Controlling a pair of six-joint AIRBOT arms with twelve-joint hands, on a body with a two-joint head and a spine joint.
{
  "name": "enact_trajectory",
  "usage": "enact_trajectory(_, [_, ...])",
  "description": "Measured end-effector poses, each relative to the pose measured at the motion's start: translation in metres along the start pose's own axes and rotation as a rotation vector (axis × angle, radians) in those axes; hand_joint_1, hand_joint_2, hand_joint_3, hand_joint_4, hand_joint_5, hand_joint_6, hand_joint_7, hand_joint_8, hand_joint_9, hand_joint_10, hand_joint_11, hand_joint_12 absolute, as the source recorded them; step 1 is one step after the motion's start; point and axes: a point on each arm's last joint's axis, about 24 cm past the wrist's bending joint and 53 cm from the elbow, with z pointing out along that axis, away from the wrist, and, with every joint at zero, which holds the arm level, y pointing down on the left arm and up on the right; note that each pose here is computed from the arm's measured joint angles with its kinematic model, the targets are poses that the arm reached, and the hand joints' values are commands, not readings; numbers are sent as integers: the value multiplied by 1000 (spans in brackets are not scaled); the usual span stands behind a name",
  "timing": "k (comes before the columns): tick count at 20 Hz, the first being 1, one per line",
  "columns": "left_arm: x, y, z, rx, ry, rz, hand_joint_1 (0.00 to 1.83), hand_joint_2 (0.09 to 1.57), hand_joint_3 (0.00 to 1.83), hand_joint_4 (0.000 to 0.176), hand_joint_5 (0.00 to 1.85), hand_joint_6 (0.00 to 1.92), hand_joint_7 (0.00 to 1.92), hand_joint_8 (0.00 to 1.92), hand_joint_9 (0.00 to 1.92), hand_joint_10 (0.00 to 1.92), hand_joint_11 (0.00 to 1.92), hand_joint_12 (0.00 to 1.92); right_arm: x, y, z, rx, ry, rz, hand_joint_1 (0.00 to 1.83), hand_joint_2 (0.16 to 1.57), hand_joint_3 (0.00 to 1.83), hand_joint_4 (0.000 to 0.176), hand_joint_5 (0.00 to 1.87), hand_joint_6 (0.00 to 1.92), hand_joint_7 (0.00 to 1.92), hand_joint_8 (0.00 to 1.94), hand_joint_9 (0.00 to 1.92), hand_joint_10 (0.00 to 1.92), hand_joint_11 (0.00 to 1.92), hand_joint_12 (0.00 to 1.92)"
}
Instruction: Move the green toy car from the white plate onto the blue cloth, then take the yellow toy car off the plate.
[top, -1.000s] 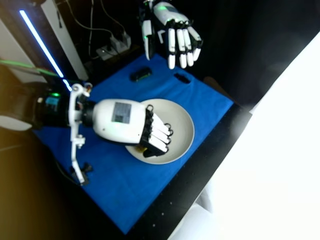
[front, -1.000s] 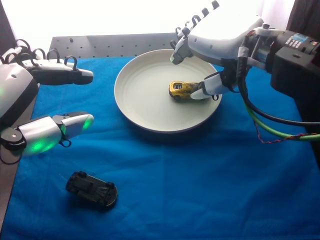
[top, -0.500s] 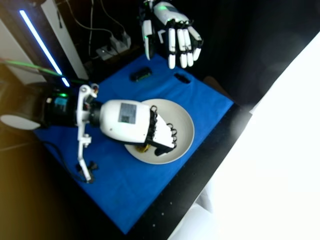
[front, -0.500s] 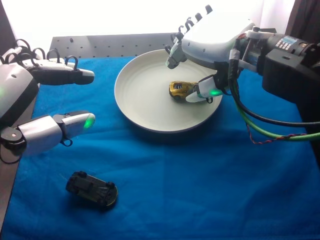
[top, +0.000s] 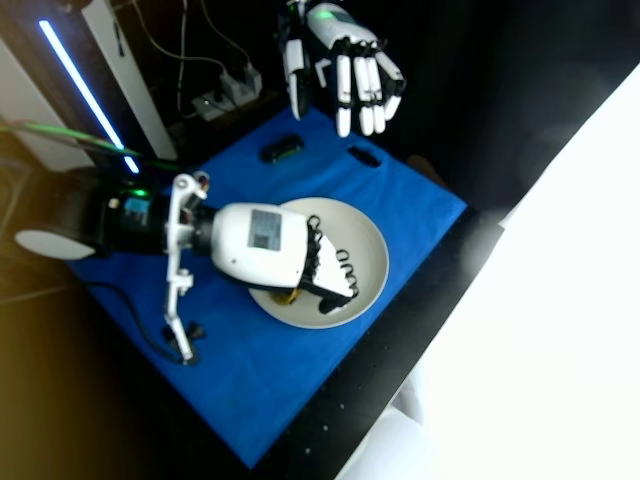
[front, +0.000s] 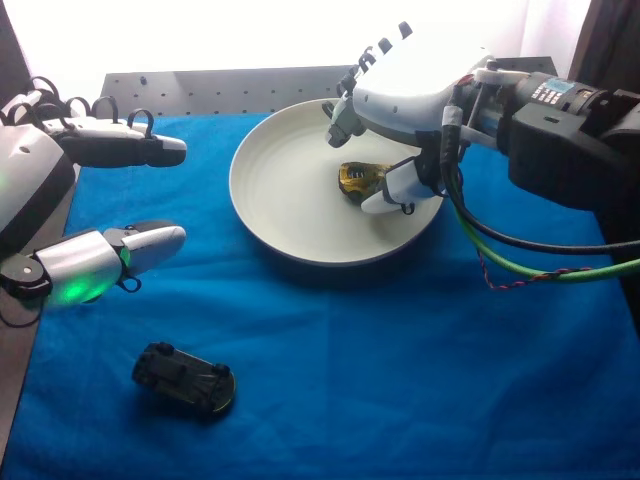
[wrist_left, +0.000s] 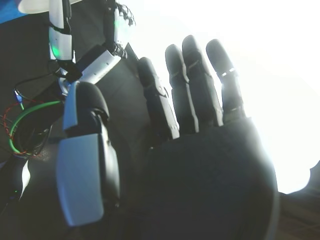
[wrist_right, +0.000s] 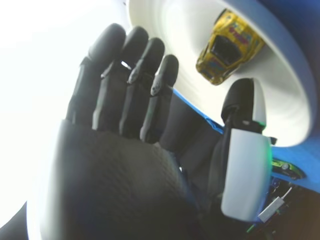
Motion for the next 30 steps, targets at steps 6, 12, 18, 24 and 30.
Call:
enact_trajectory(6, [0,-1,0,1,0,-3,693,1118,1,114,761,0,600,0,550,8,0,1278,3,0,2,3,11,0,960,954,1,0,837,31,751,271,484,1040,309,1717])
enact_trajectory(12, [0,-1,0,1,-1,-4,668,1116,1,123,742,0,593,0,556,9,0,1280,5,-1,3,6,14,3,1035,965,2,0,861,37,773,296,518,1059,344,1710])
enact_trajectory(18, [-1,-2,0,4,-4,-7,656,1122,0,121,750,6,595,0,563,9,0,1331,7,-2,5,8,16,8,1110,972,1,0,924,46,706,498,462,1136,299,1729])
enact_trajectory(24, [0,-2,0,5,-4,-11,719,1132,1,145,782,11,612,4,566,8,0,1312,7,-2,5,9,14,12,1217,1130,2,0,1041,848,796,1291,615,1485,507,1881])
enact_trajectory(30, [1,-2,-1,2,-4,-20,702,1152,3,130,784,7,613,1,564,5,0,1282,7,0,5,6,15,13,1228,1177,0,0,972,895,772,1463,655,1473,581,1858])
